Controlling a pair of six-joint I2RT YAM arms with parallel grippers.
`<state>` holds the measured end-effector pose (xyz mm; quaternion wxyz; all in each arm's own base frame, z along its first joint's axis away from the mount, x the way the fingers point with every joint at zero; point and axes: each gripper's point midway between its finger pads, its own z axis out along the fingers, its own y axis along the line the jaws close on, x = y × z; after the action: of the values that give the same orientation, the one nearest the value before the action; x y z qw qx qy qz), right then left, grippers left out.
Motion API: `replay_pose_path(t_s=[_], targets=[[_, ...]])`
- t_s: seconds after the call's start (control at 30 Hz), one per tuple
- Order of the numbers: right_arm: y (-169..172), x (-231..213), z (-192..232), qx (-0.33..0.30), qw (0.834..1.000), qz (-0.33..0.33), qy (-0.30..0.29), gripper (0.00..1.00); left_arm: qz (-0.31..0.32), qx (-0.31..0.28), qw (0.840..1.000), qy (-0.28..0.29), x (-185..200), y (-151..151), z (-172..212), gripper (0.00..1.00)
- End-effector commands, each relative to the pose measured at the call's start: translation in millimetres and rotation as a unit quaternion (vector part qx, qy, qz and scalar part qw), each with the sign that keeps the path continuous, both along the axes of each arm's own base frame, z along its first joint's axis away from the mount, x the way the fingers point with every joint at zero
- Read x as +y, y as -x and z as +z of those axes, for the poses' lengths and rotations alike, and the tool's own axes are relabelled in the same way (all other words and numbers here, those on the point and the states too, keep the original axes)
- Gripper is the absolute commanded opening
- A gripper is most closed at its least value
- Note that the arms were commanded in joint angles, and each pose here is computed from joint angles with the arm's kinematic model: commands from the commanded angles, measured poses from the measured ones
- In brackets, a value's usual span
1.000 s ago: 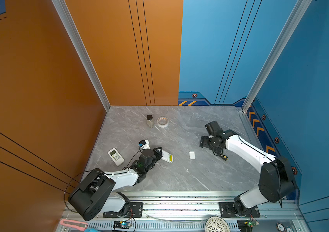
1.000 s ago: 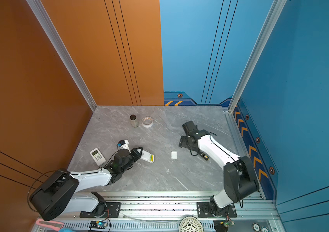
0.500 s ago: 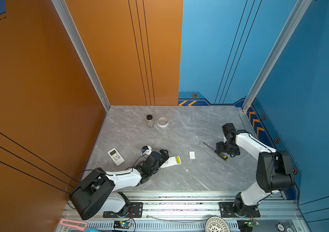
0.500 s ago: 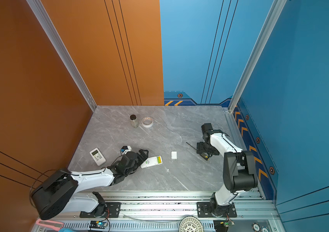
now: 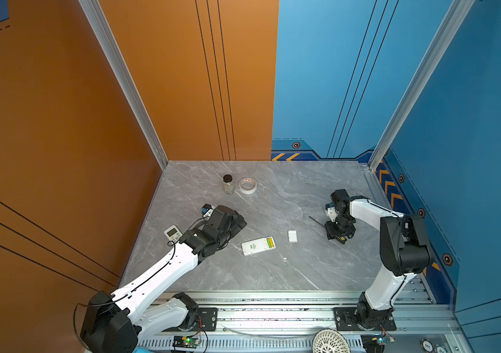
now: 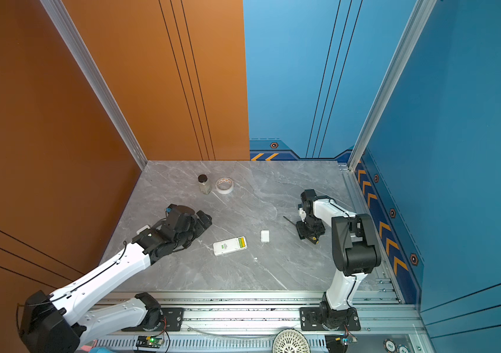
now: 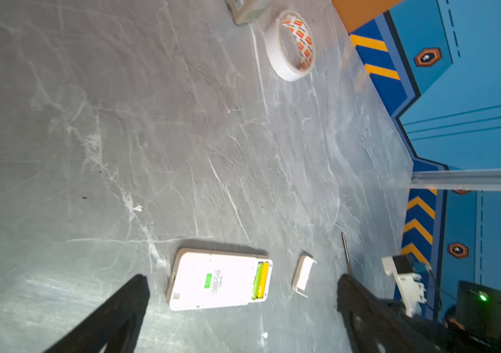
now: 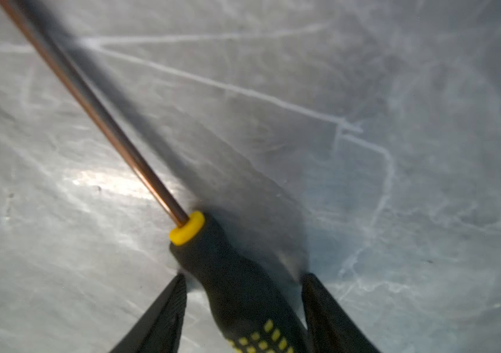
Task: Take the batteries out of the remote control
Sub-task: 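Grasp the yellow-and-black screwdriver by its handle with the right gripper, then lift the screwdriver with the right gripper while the left swings toward the remote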
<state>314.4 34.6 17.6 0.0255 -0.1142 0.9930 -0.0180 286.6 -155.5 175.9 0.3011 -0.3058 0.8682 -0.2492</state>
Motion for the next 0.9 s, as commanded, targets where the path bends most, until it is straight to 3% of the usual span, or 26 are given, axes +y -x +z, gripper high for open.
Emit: replay_pose_path(t_s=[0.0,0.07,0.2,0.3,0.43,0.6,0.7,0.77,0.87], targets=[[7.5,-2.3,-17.0,0.005,0.999,0.023,0.026,0.41,-0.056,0.015,0.998,0.009,-17.1,3.8,21.2,0.98],[4.8,-2.0,-12.4,-0.018,0.998,0.034,0.050,0.27,-0.071,0.004,0.997,0.028,-29.8,-4.1,38.2,0.98],[-3.9,13.8,26.0,-0.114,0.984,0.089,0.102,0.15,-0.082,-0.016,0.991,0.106,-64.6,-24.3,70.3,0.99],[-2.0,42.2,74.2,-0.201,0.968,0.130,0.076,0.12,-0.084,-0.038,0.980,0.179,-96.4,-38.7,88.7,1.00],[18.1,89.4,133.0,-0.288,0.929,0.230,0.032,0.08,-0.066,-0.043,0.968,0.239,-126.8,-49.2,95.7,1.00],[46.8,125.6,162.0,-0.279,0.914,0.293,-0.022,0.06,-0.053,-0.037,0.952,0.300,-160.6,-50.5,88.7,0.99],[58.0,141.3,164.3,-0.260,0.913,0.310,-0.057,0.07,-0.045,-0.066,0.942,0.325,-170.8,-49.4,93.2,0.99],[56.3,141.9,165.5,-0.265,0.913,0.306,-0.045,0.07,-0.040,-0.070,0.940,0.333,-174.0,-46.4,93.6,0.99],[61.4,150.8,169.6,-0.281,0.900,0.332,-0.023,0.07,-0.034,-0.042,0.942,0.332,-177.4,-38.4,72.9,0.97]])
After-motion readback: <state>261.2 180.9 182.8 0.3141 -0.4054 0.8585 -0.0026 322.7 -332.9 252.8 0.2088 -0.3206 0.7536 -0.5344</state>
